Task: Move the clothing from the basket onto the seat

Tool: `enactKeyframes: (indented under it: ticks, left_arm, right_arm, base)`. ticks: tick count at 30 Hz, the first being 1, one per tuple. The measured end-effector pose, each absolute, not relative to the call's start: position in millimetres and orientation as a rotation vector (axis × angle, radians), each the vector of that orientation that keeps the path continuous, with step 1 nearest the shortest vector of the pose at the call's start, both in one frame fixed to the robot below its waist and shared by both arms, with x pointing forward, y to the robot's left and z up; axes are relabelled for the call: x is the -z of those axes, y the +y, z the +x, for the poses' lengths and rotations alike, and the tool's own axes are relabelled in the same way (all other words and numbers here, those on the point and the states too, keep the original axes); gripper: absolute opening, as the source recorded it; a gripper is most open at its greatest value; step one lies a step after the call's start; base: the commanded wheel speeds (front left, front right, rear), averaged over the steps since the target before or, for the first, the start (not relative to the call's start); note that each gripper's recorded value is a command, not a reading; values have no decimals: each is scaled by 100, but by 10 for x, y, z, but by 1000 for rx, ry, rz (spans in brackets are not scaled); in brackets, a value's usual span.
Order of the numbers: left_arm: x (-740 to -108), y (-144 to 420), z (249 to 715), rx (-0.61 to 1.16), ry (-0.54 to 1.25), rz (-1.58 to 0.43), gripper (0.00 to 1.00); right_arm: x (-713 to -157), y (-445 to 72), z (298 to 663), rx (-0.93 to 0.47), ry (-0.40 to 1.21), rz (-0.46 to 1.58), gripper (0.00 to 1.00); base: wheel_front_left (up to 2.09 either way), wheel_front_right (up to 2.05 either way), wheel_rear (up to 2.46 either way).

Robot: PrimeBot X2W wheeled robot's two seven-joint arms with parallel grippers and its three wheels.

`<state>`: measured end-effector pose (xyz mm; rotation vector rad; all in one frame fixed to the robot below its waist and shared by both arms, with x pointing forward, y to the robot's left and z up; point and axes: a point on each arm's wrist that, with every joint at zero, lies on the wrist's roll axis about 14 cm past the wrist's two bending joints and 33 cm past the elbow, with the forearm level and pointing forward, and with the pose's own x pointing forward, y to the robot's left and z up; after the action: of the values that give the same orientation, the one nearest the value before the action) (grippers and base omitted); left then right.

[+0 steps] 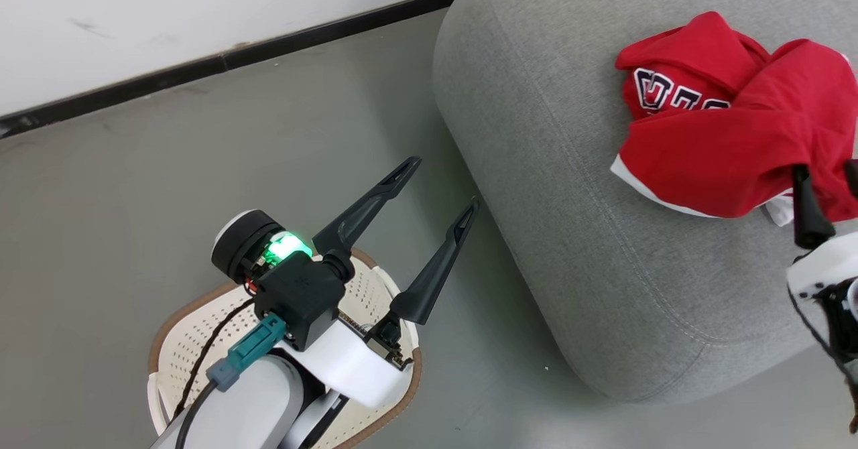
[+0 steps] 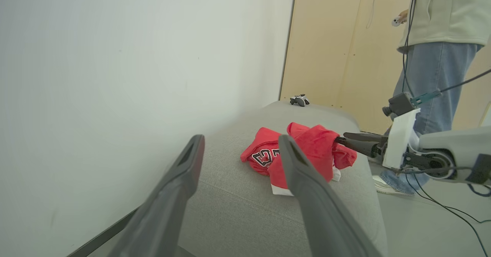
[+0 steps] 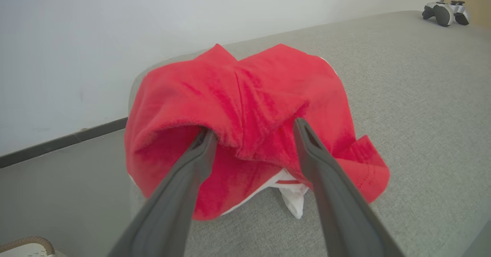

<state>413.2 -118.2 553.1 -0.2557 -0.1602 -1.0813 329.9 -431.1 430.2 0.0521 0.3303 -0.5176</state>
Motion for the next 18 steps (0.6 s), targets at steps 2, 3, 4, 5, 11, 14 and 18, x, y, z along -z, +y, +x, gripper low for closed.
enactKeyframes:
  ticks: [2,3,4,5,11,14,18]
  left_arm:
    - [-5544,-1198,4115,1086,-162,-257,100]
    - [-5547,-1206,4103,1089,-162,-258,100]
    - [-5546,-1213,4093,1091,-161,-258,100]
    - [-5547,-1219,4087,1091,-160,-257,100]
    - [-5597,-1247,4063,1094,-174,-263,100]
    - [-5633,-1239,4067,1085,-184,-264,100]
    - [-5627,-1200,4052,1066,-182,-260,100]
  right_arm:
    - [-4289,-4282,3250,512,333,49,100]
    - [-4290,-4265,3231,509,331,49,100]
    - [-4292,-4255,3214,506,330,47,100]
    - [-4300,-4243,3202,502,327,44,100]
    - [-4381,-4147,3178,467,295,32,100]
    - [-4460,-4106,3191,449,264,27,100]
    - [-4581,-4098,3199,425,234,-9,100]
  base:
    - [0,0,0]
    - [0,0,0]
    - [0,0,0]
    - [0,0,0]
    - [0,0,0]
    - [0,0,0]
    - [0,0,0]
